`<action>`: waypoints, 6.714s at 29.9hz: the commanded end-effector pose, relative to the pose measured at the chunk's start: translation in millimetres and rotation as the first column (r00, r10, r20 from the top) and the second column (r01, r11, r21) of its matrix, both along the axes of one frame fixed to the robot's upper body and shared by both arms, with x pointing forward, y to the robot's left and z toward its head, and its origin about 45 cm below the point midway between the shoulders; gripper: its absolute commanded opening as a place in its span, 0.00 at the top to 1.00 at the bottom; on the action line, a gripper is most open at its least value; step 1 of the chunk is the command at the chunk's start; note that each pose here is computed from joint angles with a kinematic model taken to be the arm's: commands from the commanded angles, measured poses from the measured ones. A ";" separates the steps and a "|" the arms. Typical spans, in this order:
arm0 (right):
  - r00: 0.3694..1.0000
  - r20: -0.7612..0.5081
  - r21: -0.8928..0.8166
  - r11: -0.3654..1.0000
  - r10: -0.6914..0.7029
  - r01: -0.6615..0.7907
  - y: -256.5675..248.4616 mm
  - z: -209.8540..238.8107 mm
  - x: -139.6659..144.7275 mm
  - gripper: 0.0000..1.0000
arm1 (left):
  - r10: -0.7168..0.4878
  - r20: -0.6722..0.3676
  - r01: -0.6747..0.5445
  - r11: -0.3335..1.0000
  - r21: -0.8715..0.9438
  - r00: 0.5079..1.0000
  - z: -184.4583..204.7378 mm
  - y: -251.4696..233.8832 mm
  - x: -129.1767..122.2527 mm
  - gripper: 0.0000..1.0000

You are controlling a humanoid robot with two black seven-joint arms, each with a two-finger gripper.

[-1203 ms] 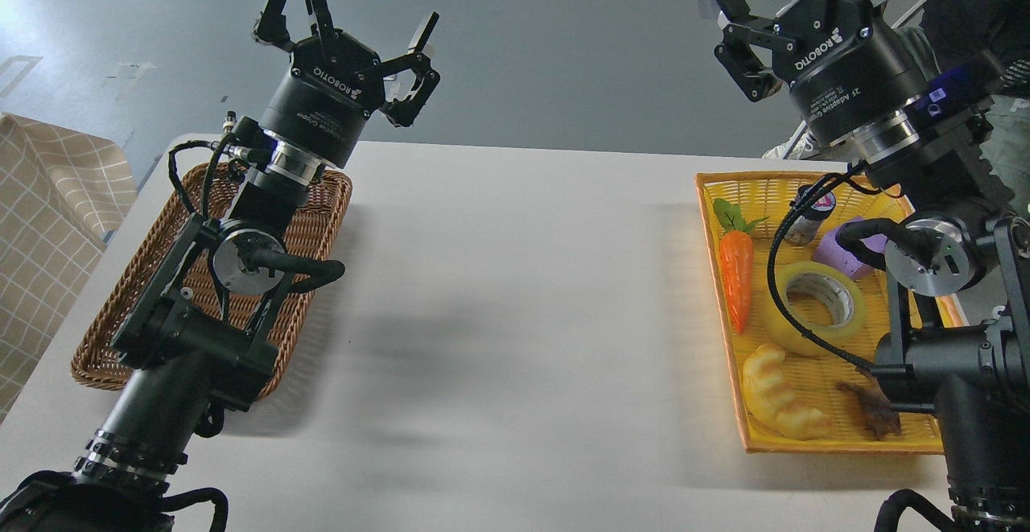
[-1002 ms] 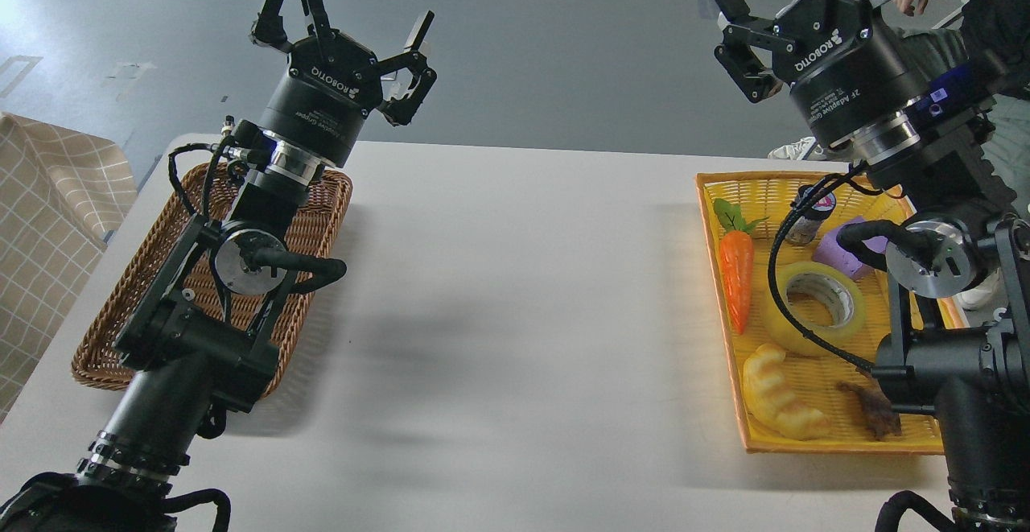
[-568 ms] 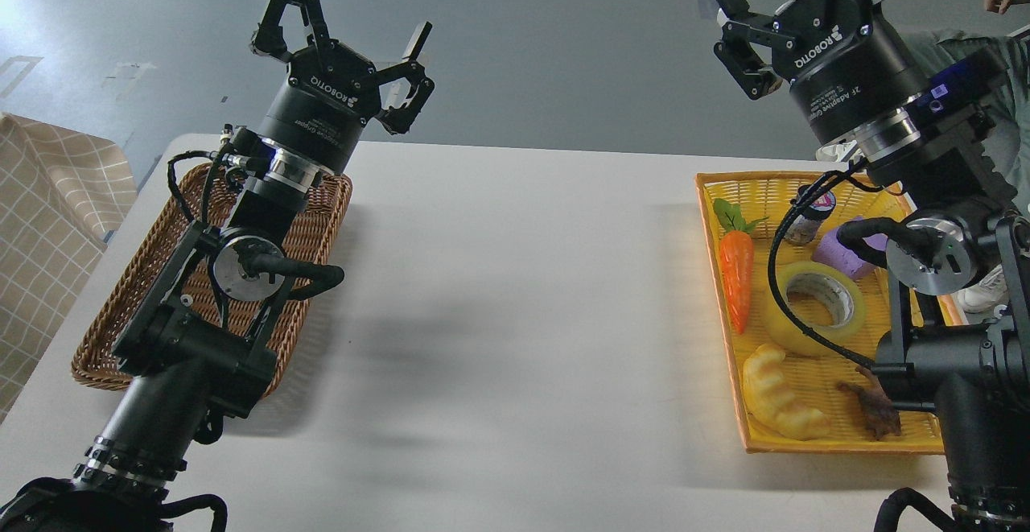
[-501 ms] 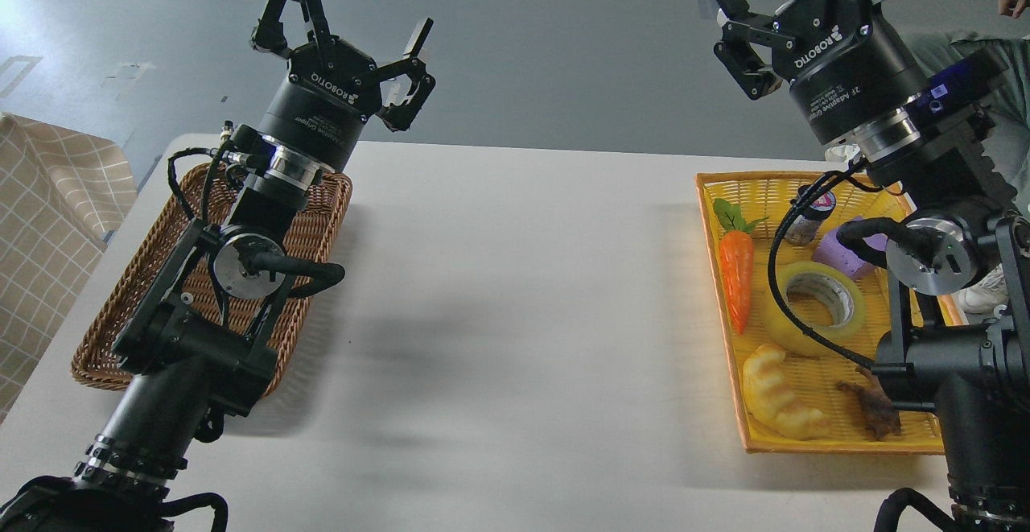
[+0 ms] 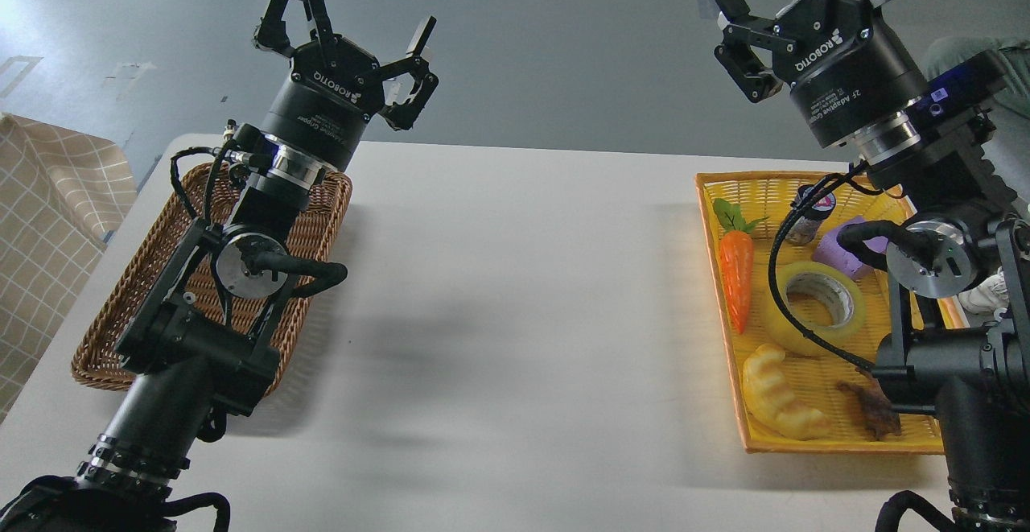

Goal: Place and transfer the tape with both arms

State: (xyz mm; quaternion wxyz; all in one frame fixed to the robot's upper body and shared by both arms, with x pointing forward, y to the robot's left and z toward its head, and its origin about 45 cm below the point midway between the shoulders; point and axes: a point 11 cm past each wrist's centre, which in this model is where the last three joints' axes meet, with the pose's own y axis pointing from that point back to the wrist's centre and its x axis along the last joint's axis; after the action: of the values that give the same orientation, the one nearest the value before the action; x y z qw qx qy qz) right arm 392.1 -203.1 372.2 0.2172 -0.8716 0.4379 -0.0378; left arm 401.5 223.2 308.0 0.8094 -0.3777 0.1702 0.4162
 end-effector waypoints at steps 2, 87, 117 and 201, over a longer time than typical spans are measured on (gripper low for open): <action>1.000 -0.003 0.000 1.000 -0.001 0.001 -0.3 -1.1 0.1 0.00 | 0.001 -0.006 -0.001 1.000 -0.006 1.000 -2.3 -0.4 -0.7 0.02; 0.999 -0.051 0.104 0.994 -0.012 0.017 -30.7 -20.8 2.7 0.00 | 0.000 -0.015 0.000 1.000 -0.024 1.000 0.0 -12.2 -1.4 0.02; 0.999 -0.041 0.098 0.995 -0.004 0.008 -27.8 -18.3 0.3 0.00 | -0.009 -0.003 0.009 0.999 -0.031 1.000 0.2 -12.4 -5.2 0.02; 0.924 0.191 -0.971 0.072 -0.332 0.227 -220.8 -57.8 -58.8 0.02 | -0.006 -0.031 0.004 0.998 -0.056 0.999 -11.3 -16.4 -9.6 0.02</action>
State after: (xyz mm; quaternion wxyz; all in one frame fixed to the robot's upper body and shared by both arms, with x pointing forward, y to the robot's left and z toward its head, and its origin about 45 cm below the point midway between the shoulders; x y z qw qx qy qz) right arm 341.0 -420.5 328.7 -0.3908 -0.7124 0.4930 -0.3109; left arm 392.9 207.2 298.5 0.7975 -0.3934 0.1934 0.4145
